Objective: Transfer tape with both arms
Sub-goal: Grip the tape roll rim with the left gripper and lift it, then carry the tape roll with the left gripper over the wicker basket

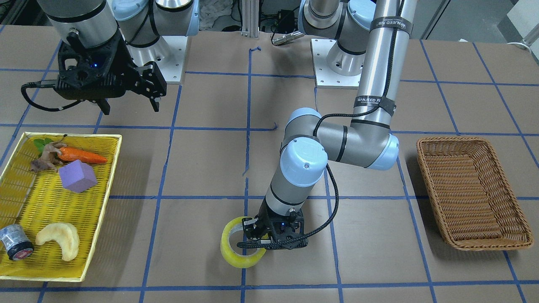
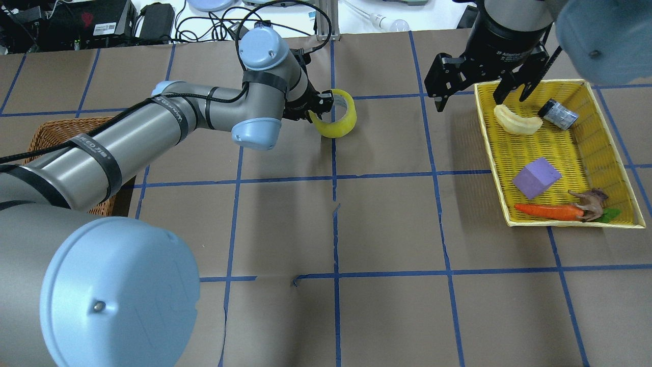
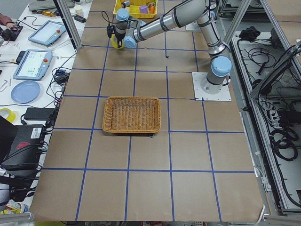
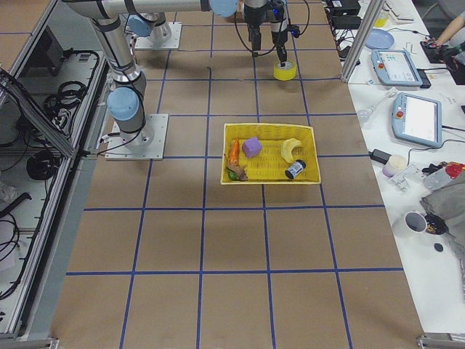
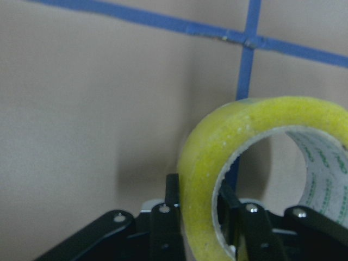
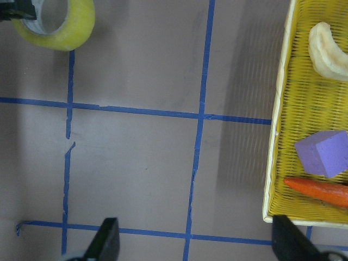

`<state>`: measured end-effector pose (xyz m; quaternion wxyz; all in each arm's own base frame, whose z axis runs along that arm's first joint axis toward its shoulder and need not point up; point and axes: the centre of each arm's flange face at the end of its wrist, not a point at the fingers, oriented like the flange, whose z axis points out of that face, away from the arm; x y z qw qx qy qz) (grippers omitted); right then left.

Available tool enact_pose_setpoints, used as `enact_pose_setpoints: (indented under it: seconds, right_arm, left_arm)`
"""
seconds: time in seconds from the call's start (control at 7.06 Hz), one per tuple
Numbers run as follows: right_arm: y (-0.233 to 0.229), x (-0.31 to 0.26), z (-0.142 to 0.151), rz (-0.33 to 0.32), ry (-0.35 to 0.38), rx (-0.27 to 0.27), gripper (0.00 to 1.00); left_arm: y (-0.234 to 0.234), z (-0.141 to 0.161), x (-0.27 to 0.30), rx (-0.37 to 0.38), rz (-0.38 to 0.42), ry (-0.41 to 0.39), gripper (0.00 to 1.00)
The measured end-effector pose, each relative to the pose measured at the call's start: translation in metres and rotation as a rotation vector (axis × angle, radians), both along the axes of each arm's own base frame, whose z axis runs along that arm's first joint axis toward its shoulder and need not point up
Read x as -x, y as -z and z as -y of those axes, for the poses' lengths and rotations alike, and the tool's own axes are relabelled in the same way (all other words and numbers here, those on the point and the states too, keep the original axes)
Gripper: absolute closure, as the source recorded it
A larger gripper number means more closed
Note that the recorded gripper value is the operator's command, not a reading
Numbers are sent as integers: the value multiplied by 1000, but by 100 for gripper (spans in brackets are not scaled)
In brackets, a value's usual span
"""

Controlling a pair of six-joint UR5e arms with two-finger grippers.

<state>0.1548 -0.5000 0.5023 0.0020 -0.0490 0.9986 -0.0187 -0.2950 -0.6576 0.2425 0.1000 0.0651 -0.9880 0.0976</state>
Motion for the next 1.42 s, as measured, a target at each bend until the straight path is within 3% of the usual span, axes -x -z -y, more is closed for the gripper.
enact_pose_setpoints:
  seconds: [0.28,0.71,1.13,1.42]
  right_arm:
    - [0,0,0,-1,0,0,0]
    - [1,0,0,0,0,-1,0]
    - [1,0,0,1,-1,-2,0]
    - [1,-1,0,2,-1,-2,0]
  left_arm:
    - [-68,18,-65,-70,95,12,100]
    - [-147,14,-251,-127,145,9,100]
    - [-162,-32,-455,-184,139,-3,100]
    - [-136,-66,-565,-192,134,74,100]
